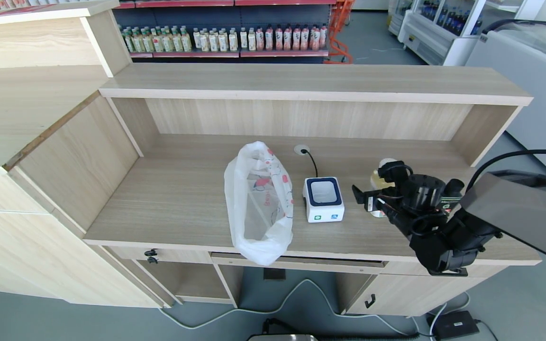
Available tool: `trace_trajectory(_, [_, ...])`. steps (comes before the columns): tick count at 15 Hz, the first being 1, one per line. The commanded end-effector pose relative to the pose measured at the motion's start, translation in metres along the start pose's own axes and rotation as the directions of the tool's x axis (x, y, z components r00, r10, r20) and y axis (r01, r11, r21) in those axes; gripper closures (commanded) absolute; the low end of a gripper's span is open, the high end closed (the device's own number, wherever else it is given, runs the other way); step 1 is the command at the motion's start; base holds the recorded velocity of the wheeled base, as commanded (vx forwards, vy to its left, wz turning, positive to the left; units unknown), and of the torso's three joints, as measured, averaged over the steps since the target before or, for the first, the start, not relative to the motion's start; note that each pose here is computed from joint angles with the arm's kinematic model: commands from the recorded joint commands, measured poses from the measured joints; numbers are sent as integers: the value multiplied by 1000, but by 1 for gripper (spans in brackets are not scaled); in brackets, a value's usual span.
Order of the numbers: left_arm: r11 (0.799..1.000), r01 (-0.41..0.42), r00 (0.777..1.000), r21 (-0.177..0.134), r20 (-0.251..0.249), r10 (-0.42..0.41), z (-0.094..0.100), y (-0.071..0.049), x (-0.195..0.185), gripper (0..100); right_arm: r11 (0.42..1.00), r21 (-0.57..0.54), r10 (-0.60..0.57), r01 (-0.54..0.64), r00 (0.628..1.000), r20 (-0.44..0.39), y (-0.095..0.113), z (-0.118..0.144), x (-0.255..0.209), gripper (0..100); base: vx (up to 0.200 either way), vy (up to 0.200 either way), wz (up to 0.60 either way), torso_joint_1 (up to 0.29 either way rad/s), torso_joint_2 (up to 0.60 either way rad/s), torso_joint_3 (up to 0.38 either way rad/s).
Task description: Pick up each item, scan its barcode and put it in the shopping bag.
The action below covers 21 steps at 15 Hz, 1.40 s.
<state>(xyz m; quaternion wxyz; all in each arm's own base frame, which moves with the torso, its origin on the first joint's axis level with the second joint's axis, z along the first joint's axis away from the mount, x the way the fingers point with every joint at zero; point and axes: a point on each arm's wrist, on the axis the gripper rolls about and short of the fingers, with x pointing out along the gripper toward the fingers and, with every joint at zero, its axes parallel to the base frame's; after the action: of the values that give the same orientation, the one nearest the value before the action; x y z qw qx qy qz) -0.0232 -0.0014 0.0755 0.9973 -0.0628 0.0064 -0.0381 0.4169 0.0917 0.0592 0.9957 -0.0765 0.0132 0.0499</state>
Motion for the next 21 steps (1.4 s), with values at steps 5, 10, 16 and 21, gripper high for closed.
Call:
trace_trajectory(5, [1000,0,1000,0,0,0,0,0,0,0,1000,-9,-14,14,1000,6,-5,1,0,100,0,0,0,0,0,0])
trace_trajectory(10, [1000,0,1000,0,0,0,0,0,0,0,999,-33,-23,23,1000,-6,-8,-5,-1,100,0,0,0,0,0,0])
trace_trajectory(16, [1000,0,1000,0,0,0,0,0,0,0,999,-14,-39,38,999,-8,-19,5,-12,100,0,0,0,0,0,0])
trace_trajectory(21, [1000,0,1000,0,0,0,0,0,0,0,992,123,-12,14,1000,-17,-68,60,-75,100,0,0,0,0,0,0])
